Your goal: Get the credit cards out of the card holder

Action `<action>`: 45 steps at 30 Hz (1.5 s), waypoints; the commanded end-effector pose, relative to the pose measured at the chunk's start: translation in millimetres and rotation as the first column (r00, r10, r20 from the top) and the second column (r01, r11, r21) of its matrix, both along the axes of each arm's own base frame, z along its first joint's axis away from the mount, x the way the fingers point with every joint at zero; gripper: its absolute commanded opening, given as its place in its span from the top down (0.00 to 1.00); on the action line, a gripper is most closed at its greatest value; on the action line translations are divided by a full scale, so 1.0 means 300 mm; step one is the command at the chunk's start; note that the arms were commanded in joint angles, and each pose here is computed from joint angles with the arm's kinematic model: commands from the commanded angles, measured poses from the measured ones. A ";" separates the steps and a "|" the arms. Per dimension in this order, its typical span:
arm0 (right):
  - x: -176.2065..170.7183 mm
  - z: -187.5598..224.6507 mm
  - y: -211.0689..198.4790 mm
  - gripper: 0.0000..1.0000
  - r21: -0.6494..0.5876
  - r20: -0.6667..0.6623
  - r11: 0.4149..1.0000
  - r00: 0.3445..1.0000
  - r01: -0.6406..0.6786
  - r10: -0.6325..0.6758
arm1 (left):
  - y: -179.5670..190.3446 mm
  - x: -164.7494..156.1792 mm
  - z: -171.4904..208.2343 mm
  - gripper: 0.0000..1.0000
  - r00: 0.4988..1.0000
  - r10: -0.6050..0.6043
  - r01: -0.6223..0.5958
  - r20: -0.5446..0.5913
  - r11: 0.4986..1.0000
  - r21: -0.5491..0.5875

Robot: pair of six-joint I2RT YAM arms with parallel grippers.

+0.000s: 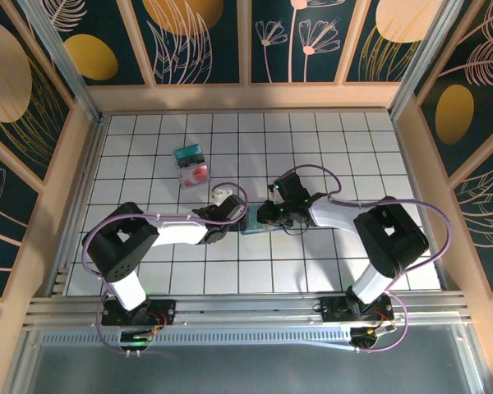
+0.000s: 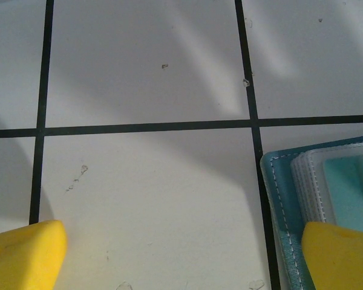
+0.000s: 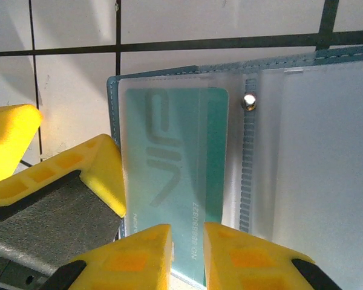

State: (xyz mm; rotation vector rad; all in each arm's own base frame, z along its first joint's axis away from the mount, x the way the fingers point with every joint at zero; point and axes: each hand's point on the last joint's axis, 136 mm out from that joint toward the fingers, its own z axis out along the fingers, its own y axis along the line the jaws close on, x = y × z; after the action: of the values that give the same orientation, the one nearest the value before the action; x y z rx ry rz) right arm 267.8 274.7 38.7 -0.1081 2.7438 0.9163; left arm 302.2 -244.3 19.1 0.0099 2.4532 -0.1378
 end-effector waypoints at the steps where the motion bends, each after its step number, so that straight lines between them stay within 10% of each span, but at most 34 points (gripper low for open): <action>1: 0.011 -0.003 0.000 0.78 -0.028 0.009 1.000 1.000 -0.006 0.006 | 0.003 -0.007 -0.021 0.01 1.000 -0.009 0.009 -0.017 1.000 0.019; 45: 0.023 -0.012 0.003 0.78 0.124 -0.038 0.992 0.999 0.022 -0.017 | 0.010 -0.032 -0.061 0.01 0.996 -0.041 0.047 -0.075 0.996 0.074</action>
State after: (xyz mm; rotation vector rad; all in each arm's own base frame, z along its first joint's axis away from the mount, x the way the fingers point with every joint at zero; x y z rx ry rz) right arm 275.5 272.8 36.9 -0.0549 2.7132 1.0471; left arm 300.2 -242.8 14.4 0.0379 2.4782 -0.1045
